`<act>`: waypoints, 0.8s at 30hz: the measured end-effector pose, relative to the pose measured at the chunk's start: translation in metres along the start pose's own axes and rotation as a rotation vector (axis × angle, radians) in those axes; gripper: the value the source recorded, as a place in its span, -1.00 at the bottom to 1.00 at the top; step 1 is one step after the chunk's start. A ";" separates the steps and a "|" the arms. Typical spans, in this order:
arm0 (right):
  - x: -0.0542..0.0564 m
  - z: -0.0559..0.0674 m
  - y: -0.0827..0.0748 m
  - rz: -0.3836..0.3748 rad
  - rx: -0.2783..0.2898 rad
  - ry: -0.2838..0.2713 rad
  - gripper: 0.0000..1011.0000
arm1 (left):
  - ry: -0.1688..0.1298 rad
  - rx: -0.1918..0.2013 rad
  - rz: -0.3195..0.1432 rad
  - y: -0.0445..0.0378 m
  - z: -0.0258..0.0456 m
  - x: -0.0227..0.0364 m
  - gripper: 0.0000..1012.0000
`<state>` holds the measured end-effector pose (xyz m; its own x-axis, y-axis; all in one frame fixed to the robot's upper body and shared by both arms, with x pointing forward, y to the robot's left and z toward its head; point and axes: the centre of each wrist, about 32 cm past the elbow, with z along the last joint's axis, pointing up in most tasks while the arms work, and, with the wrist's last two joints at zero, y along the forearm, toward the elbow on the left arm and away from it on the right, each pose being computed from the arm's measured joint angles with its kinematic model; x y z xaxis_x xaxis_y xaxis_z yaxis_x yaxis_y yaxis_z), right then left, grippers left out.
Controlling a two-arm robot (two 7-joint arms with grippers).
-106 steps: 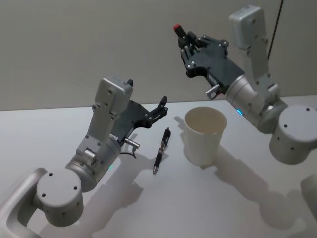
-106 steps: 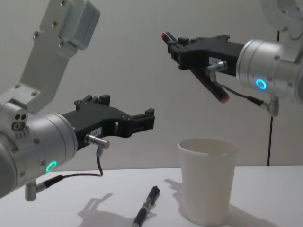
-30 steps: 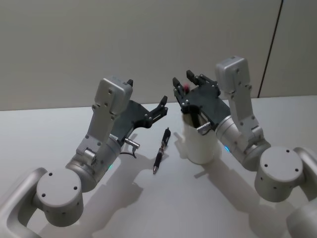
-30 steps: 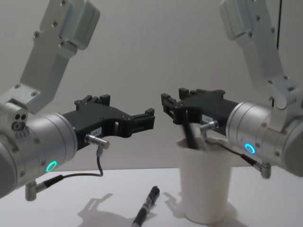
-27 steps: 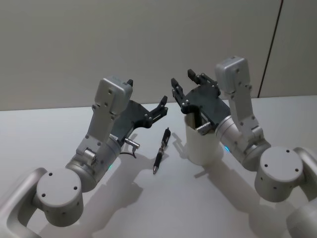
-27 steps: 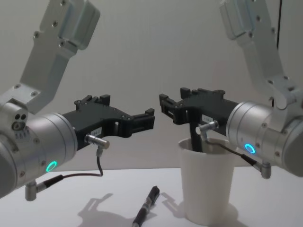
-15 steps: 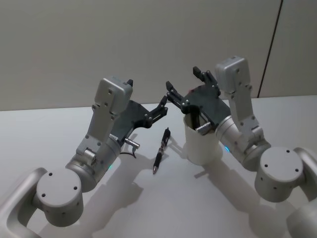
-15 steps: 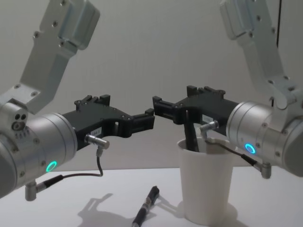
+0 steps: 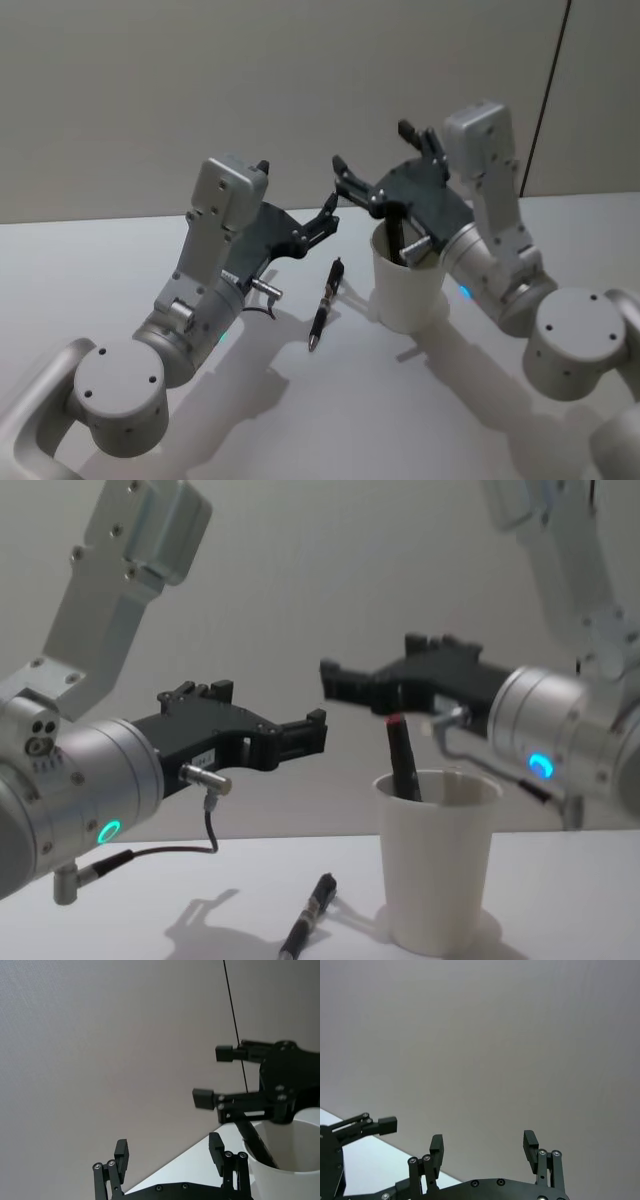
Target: Place the pen into the pen holder.
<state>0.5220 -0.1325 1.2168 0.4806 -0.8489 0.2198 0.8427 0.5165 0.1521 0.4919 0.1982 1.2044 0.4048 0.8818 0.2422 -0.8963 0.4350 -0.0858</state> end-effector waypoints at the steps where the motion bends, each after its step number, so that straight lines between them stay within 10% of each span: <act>1: 0.001 0.002 -0.001 -0.001 0.004 -0.001 0.98 | 0.000 0.000 0.000 0.0000 0.0000 0.0000 0.98; 13: 0.044 0.039 -0.031 -0.066 0.077 0.025 0.98 | 0.000 0.000 0.000 0.0000 0.0000 0.0002 0.98; 24: 0.073 0.047 -0.064 -0.103 0.014 0.051 0.98 | 0.000 0.000 0.001 0.0000 0.0000 0.0002 0.98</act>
<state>0.4914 -0.2222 1.2679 0.4038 -0.9019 0.1535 0.8849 0.4277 0.1847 0.4920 0.1984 1.2044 0.4041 0.8820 0.2425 -0.8966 0.4344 -0.0857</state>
